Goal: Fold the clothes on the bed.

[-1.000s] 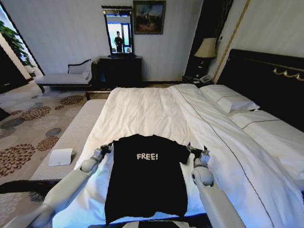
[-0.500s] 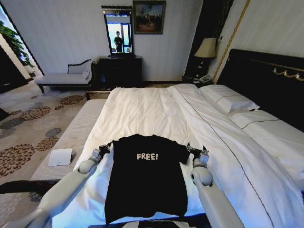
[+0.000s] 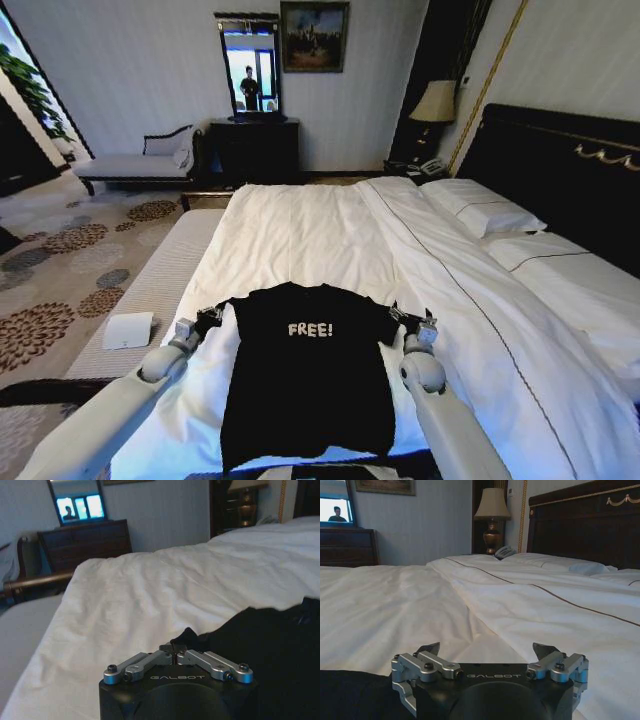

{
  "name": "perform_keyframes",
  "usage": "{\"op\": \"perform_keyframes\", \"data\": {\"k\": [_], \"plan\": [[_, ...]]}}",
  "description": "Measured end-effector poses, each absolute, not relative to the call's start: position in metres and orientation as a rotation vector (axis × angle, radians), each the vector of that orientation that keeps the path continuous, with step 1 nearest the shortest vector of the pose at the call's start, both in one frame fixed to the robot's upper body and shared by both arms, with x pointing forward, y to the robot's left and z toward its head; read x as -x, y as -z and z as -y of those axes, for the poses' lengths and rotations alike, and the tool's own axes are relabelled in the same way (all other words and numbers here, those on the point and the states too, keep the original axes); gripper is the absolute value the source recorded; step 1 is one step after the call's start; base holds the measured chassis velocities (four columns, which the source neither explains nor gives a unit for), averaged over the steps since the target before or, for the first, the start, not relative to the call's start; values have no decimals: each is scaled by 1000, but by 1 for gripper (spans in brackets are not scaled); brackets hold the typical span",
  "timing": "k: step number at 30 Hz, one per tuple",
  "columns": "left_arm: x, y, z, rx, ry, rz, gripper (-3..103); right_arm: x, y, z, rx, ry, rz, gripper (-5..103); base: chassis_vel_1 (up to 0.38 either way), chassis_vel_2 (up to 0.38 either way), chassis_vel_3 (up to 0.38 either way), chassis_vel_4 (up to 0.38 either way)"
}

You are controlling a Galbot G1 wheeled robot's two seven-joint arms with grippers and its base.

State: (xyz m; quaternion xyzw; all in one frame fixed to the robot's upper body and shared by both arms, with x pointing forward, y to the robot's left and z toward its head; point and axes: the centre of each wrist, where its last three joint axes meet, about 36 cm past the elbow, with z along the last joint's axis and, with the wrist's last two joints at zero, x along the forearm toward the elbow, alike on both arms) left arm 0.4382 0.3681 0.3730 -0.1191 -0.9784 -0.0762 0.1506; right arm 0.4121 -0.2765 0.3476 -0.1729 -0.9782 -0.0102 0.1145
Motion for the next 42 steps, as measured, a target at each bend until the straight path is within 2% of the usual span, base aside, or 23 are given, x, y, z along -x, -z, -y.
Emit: {"op": "perform_keyframes", "data": {"k": [9, 16, 28, 42], "plan": [[-436, -382, -366, 188, 59, 2758, 0, -407, -347, 282, 517, 22, 2864, 100, 0, 0, 0, 0], [-421, -368, -371, 90, 35, 2732, 0, -405, -346, 281, 511, 17, 2863, 100, 0, 0, 0, 0], [-403, -335, -358, -21, -29, 2678, 0, -398, -341, 281, 501, -6, 2852, 100, 0, 0, 0, 0], [-420, -331, -361, -92, -83, 2689, 0, -393, -341, 280, 489, -14, 2852, 100, 0, 0, 0, 0]]}}
